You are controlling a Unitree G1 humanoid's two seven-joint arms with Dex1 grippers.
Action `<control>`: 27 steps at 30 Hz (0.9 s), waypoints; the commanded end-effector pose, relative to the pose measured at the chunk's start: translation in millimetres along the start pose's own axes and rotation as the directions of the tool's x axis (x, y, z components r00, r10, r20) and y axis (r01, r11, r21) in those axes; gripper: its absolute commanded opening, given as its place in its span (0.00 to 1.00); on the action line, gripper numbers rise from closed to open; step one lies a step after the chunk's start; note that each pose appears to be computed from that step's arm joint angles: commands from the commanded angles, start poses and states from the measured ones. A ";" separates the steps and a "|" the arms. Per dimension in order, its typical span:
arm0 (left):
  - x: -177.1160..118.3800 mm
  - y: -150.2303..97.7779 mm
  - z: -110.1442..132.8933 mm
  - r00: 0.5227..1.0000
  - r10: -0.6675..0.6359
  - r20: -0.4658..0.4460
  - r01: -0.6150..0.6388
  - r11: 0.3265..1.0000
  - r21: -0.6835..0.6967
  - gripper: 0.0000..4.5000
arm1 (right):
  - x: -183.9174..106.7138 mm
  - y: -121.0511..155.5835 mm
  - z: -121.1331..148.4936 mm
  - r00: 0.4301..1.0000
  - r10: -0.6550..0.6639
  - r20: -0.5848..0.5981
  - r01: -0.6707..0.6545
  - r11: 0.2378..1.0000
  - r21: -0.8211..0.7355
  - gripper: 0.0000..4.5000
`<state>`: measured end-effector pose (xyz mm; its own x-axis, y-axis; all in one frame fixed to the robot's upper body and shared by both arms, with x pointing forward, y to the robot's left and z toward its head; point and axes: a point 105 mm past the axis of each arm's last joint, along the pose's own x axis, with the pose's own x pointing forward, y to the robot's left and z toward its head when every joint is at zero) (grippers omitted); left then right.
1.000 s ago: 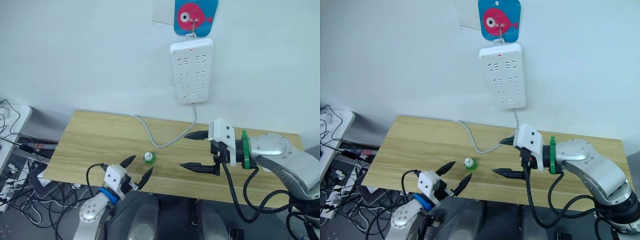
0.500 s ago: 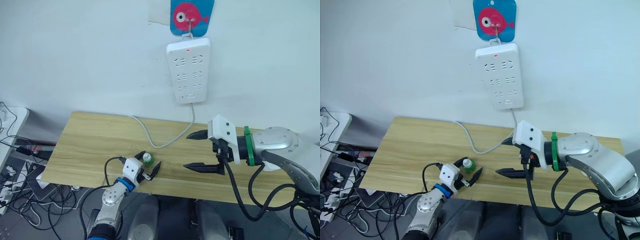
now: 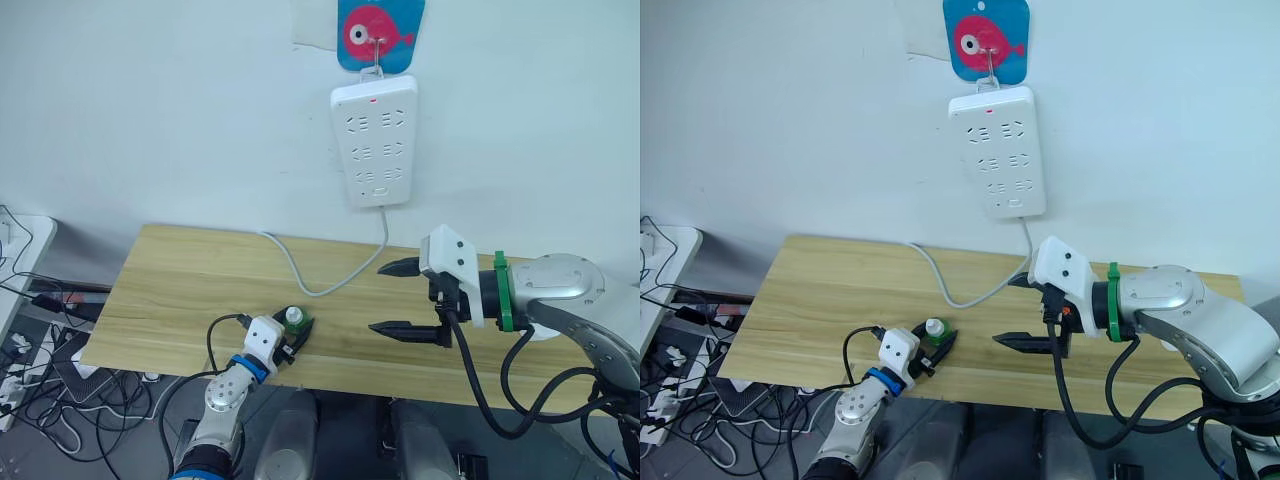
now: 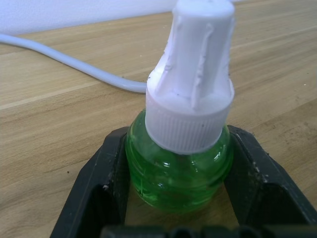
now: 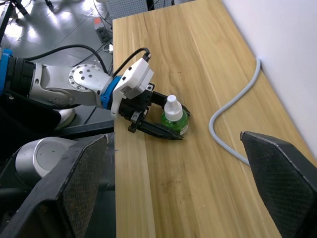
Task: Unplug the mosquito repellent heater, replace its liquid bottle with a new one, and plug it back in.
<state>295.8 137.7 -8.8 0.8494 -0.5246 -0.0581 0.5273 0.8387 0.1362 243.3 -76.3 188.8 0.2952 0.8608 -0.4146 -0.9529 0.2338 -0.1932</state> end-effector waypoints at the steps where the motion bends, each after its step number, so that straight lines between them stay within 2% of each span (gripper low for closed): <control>1: 3.0 -13.1 20.8 0.990 -0.138 0.016 0.138 0.990 0.004 0.51 | -4.1 -8.9 -0.5 0.993 -0.102 0.051 0.101 0.995 0.025 1.00; 4: 12.4 -17.9 57.0 0.958 -0.284 0.043 0.284 0.959 0.019 0.51 | -0.2 -8.7 -10.7 0.985 -0.153 0.083 0.146 0.986 0.079 1.00; 5: 15.2 -21.7 71.5 0.933 -0.358 0.047 0.357 0.934 0.015 0.51 | 2.9 -5.6 -11.6 0.982 -0.159 0.100 0.151 0.985 0.084 1.00; 7: 16.1 -26.6 85.4 0.899 -0.435 0.043 0.435 0.900 0.004 0.51 | 6.5 -2.5 -11.6 0.979 -0.164 0.121 0.154 0.984 0.089 1.00; 9: 22.3 -30.7 112.7 0.822 -0.568 0.036 0.568 0.823 0.025 0.51 | 16.9 6.3 -7.5 0.973 -0.159 0.166 0.143 0.984 0.103 1.00; 11: 25.2 -33.9 129.1 0.744 -0.668 0.001 0.668 0.743 0.044 0.51 | 26.2 10.1 -2.6 0.964 -0.172 0.201 0.151 0.982 0.118 1.00; 14: 31.8 -37.3 141.4 0.668 -0.744 -0.025 0.744 0.667 0.038 0.51 | 38.4 6.6 6.2 0.944 -0.222 0.244 0.188 0.970 0.156 1.00; 19: 47.1 -41.5 153.7 0.618 -0.786 -0.020 0.785 0.615 0.075 0.51 | 48.1 -2.6 11.3 0.909 -0.318 0.271 0.259 0.938 0.232 1.00; 23: 46.9 -47.4 155.5 0.577 -0.816 -0.019 0.814 0.573 0.099 0.51 | 50.1 -8.1 12.0 0.881 -0.384 0.276 0.311 0.911 0.272 1.00; 25: 47.2 -47.9 156.0 0.572 -0.820 -0.018 0.817 0.568 0.102 0.51 | 50.8 -7.1 9.8 0.879 -0.394 0.268 0.320 0.905 0.281 1.00; 27: 48.1 -49.3 157.1 0.568 -0.823 -0.012 0.819 0.564 0.109 0.51 | 52.1 -4.0 3.4 0.884 -0.397 0.245 0.326 0.902 0.285 0.91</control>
<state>309.2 52.0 129.1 0.0722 -0.9815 -0.1775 0.9936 0.0551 0.0991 269.0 -34.0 167.3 0.6292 0.7720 -0.0905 -0.7767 0.6287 -0.0376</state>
